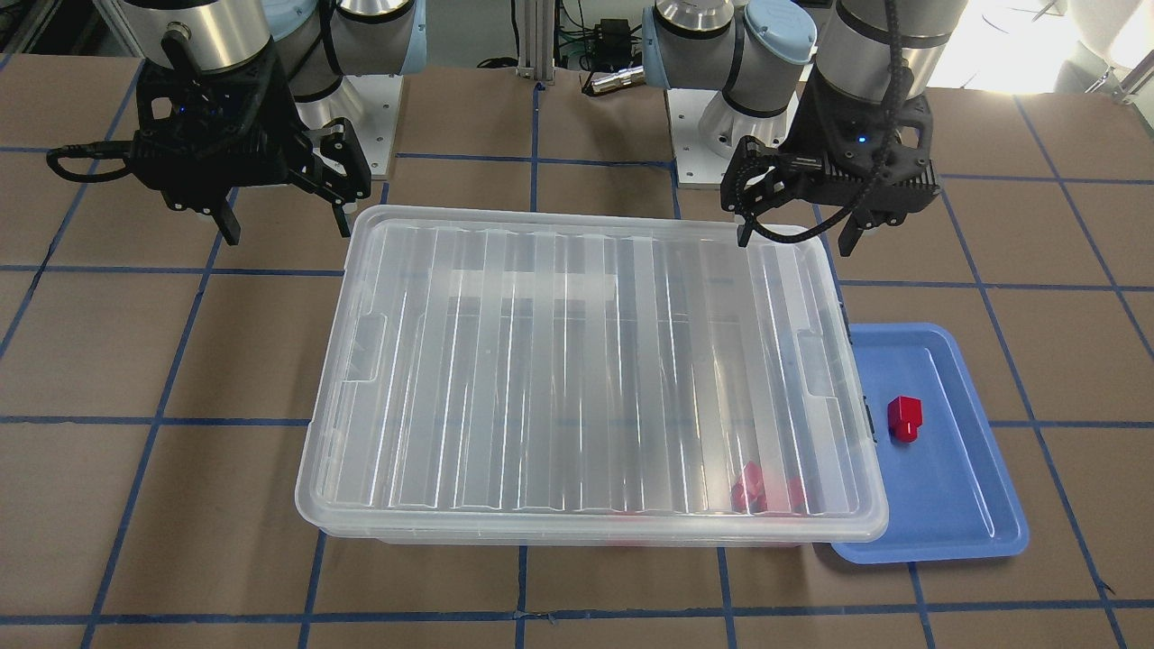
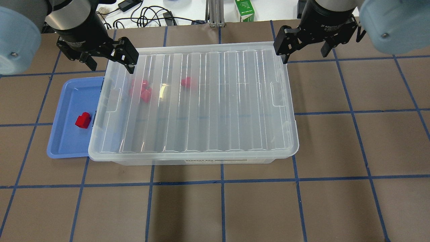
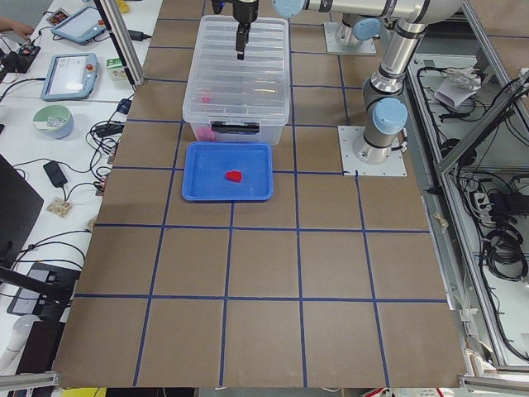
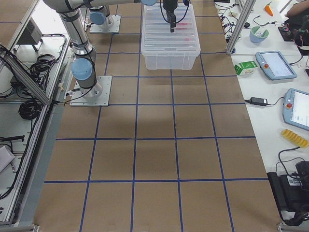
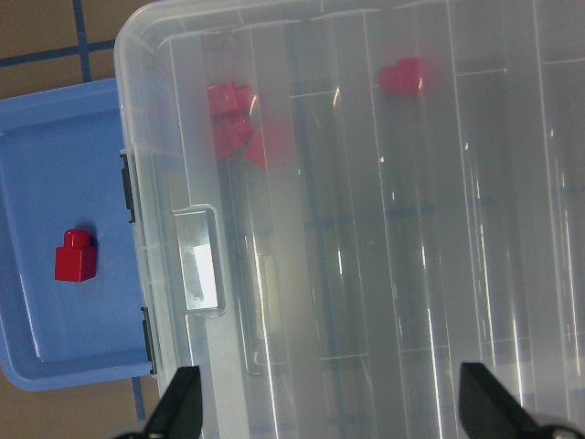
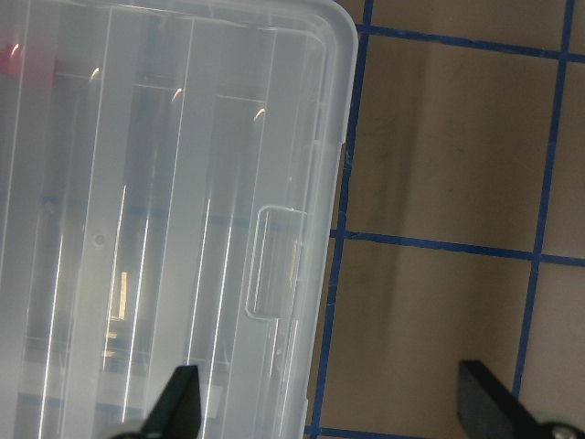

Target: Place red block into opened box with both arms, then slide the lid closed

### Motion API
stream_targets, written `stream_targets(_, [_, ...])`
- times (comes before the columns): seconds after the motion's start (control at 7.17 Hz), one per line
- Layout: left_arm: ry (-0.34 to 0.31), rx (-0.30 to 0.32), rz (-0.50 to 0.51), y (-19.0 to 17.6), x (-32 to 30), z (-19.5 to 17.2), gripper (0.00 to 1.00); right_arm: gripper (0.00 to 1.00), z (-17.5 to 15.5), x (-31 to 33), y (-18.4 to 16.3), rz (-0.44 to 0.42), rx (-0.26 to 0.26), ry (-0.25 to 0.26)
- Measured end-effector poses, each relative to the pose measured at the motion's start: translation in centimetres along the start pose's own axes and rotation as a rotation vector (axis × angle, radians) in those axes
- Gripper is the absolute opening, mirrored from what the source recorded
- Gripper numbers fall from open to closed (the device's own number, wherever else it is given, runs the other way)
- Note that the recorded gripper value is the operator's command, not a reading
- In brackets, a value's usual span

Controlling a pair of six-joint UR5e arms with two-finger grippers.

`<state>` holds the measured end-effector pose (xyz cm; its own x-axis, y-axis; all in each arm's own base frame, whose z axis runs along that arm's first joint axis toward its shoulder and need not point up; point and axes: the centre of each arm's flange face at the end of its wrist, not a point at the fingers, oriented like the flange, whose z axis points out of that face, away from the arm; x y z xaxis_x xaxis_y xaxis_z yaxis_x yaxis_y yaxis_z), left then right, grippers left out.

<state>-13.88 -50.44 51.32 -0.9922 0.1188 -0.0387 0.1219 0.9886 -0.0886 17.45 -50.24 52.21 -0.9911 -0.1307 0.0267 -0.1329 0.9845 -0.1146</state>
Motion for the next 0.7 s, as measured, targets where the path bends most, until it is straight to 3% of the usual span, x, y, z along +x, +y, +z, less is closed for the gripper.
stream_targets(0.42, [-0.004, -0.008, -0.001, 0.1, -0.1, 0.0, 1.00, 1.00, 0.1, 0.0, 0.0, -0.006, 0.000, -0.001])
stream_targets(0.7, [-0.003, -0.009, -0.001, 0.1, -0.1, 0.0, 1.00, 1.00, 3.7, 0.3, -0.8, -0.007, -0.032, 0.000])
